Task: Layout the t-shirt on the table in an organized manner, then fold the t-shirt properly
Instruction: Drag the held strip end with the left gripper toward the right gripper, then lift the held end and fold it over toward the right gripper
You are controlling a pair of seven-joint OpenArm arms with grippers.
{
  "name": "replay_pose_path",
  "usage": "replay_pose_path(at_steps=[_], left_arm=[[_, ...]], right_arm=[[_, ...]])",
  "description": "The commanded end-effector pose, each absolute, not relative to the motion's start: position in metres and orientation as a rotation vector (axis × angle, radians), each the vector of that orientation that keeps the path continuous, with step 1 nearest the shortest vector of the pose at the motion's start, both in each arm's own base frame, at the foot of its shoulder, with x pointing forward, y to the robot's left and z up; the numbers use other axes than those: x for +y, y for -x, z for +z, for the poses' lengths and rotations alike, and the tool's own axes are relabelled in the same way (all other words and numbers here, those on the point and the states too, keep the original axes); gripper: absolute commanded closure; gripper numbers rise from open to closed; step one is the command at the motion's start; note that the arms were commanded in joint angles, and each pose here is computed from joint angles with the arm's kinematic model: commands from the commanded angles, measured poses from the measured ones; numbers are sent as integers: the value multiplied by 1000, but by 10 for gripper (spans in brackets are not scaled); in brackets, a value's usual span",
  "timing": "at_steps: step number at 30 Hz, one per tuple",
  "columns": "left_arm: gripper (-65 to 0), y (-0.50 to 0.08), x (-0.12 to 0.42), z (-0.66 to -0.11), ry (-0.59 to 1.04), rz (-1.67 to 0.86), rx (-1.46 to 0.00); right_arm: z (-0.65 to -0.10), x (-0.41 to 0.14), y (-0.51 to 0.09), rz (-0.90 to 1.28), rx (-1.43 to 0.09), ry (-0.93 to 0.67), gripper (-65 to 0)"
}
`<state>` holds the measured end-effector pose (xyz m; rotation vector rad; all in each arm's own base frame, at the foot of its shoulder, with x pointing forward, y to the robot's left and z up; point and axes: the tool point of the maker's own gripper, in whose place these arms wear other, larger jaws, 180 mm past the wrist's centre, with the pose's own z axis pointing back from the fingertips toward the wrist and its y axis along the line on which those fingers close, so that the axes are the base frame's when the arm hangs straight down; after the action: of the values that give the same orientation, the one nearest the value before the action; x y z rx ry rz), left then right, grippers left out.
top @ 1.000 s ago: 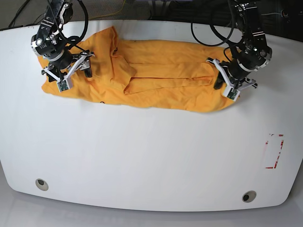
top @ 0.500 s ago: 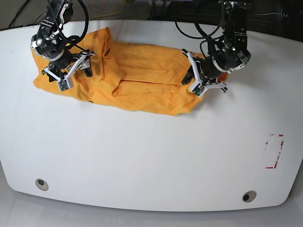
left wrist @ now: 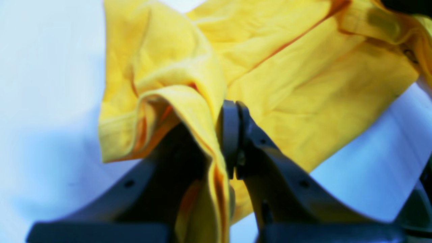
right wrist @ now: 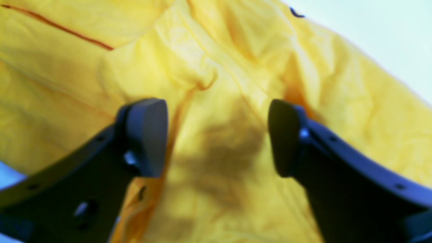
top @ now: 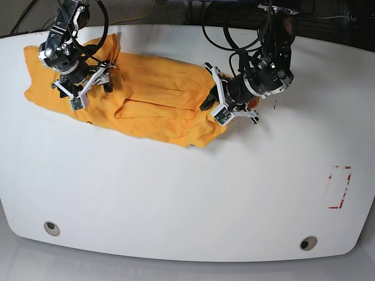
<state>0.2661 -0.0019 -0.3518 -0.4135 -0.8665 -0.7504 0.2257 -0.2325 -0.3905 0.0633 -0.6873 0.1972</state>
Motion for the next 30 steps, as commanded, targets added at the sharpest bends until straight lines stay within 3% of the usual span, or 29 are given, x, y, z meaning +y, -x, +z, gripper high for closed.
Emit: replay_pose_path(at_steps=[1, 11, 30], left_arm=[[-25, -274, -4, -337, 423, -752, -925], [-25, -274, 16, -343, 369, -791, -902], [-25, -283, 47, -344, 304, -750, -900]], right_arm=[[-371, -254, -235, 151, -770, -19, -353], [-354, -298, -235, 44, -813, 66, -8], [-413, -344, -194, -151, -696, 24, 0]])
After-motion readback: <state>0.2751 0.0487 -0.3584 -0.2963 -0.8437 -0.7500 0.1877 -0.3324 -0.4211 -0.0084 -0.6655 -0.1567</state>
